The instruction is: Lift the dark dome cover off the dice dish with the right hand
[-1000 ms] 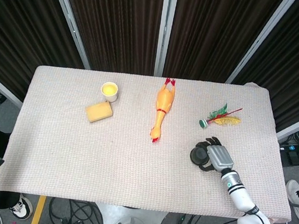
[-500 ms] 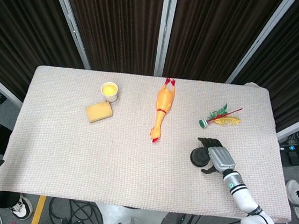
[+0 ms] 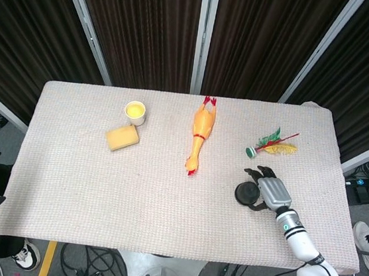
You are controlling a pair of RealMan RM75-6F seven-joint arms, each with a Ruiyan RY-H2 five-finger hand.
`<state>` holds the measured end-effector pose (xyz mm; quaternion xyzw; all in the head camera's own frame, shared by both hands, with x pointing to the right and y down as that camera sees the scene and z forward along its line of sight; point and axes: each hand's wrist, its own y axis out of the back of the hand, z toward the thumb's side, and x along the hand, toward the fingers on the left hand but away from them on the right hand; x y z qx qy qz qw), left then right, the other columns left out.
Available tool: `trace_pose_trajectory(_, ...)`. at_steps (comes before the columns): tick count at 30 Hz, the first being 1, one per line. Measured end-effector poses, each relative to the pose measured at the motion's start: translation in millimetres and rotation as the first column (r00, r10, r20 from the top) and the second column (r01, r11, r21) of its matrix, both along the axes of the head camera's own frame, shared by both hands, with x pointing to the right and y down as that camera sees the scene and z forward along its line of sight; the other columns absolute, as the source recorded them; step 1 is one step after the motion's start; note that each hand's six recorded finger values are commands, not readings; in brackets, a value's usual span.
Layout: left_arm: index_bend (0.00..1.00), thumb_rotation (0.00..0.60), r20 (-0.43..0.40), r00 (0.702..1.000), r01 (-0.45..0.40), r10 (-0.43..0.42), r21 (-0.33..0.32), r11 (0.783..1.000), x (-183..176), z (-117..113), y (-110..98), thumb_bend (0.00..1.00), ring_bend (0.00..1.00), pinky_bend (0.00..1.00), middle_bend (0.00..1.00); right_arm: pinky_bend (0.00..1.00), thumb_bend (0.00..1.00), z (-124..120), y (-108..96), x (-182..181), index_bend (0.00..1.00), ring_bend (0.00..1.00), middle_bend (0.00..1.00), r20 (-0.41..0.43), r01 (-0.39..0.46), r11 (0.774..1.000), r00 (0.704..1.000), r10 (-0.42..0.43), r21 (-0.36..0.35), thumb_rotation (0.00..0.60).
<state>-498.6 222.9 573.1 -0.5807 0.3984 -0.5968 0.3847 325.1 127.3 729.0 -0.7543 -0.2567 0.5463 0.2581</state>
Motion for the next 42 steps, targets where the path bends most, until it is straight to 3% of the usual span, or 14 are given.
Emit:
trace_pose_trajectory(8,0.09,0.600,0.000,1.000,0.003,-0.003,0.003,1.000,-1.4,-0.9,0.2,0.11,0.00,0.10,0.03,0.00,0.04,3.3,0.9,-3.8,0.26,0.00,0.24,0.000,0.006,1.000,1.000,-0.006,0.001,0.600)
trace_pose_trajectory(23,0.09,0.600,-0.001,1.000,0.001,-0.001,0.004,1.000,-1.8,-1.1,0.8,0.11,0.00,0.10,0.03,0.00,0.09,0.6,-3.0,-6.1,0.33,0.00,0.33,0.005,-0.001,0.999,1.000,0.001,0.034,0.600)
trace_pose_trajectory(36,0.09,0.600,-0.004,1.000,-0.001,0.001,0.003,1.000,-0.9,-0.8,1.0,0.11,0.00,0.10,0.03,0.00,0.10,-16.2,-8.0,-10.4,0.33,0.00,0.34,0.023,-0.002,0.997,1.000,0.000,0.081,0.600)
trace_pose_trajectory(42,0.09,0.600,-0.005,1.000,-0.003,0.003,0.003,1.000,0.0,-0.7,0.9,0.11,0.00,0.10,0.03,0.00,0.10,-34.2,-19.6,-10.5,0.33,0.00,0.34,0.045,-0.018,0.991,0.999,0.012,0.131,0.600)
